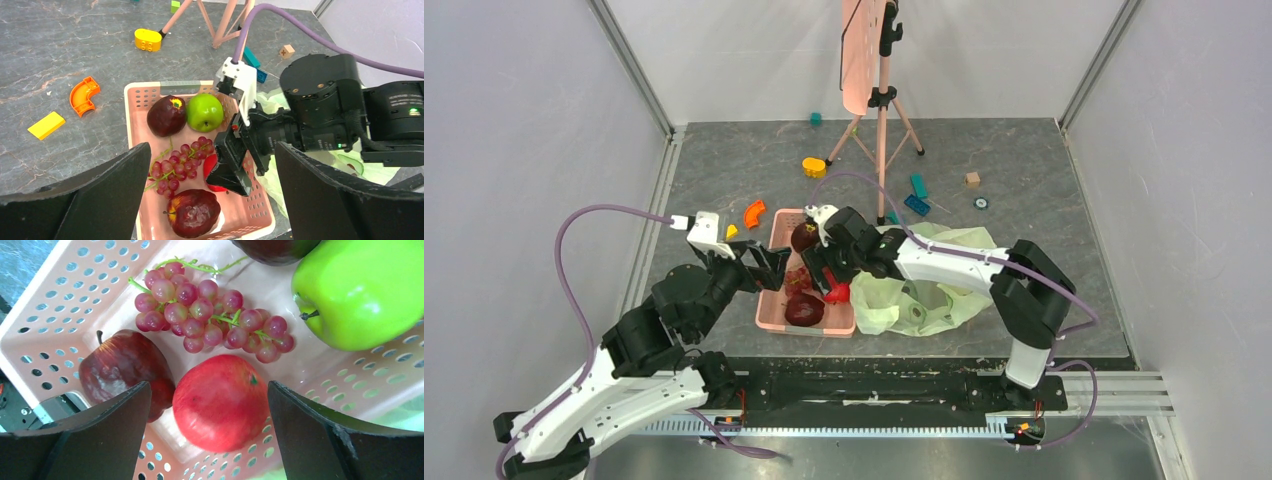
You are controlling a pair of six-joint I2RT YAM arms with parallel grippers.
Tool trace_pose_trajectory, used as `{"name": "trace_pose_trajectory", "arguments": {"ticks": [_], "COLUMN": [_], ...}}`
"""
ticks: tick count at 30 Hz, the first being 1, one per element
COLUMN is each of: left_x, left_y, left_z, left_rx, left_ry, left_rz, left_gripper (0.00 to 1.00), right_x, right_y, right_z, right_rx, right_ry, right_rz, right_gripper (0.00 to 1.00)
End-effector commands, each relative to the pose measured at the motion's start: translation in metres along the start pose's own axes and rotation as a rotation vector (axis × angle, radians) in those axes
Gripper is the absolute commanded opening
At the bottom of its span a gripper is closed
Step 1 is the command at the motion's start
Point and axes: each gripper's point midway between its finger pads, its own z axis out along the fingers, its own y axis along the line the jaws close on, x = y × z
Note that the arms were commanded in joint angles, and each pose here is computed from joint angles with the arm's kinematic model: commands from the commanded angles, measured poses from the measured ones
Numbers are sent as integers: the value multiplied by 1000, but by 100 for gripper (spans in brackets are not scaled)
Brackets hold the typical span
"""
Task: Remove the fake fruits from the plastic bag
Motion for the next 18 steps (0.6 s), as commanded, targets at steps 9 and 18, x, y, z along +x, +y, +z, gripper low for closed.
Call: {"name": "trace_pose_trajectory", "arguments": {"ticks": [9, 18], "left_x": [-1, 12], "left_y": [-1, -26], "left_z": [7, 27], "left_rx": [-5, 63], "left_ry": [-11, 46], "left_rz": [41, 65], "left_gripper": [100, 100], "right_x": [-85, -19], "right_y": [25, -54], "right_z": [-142, -193], "right_rx": [-91, 154], "right_ry": [-416, -422], "right_rz": [-14, 115], "right_gripper": [89, 90]}}
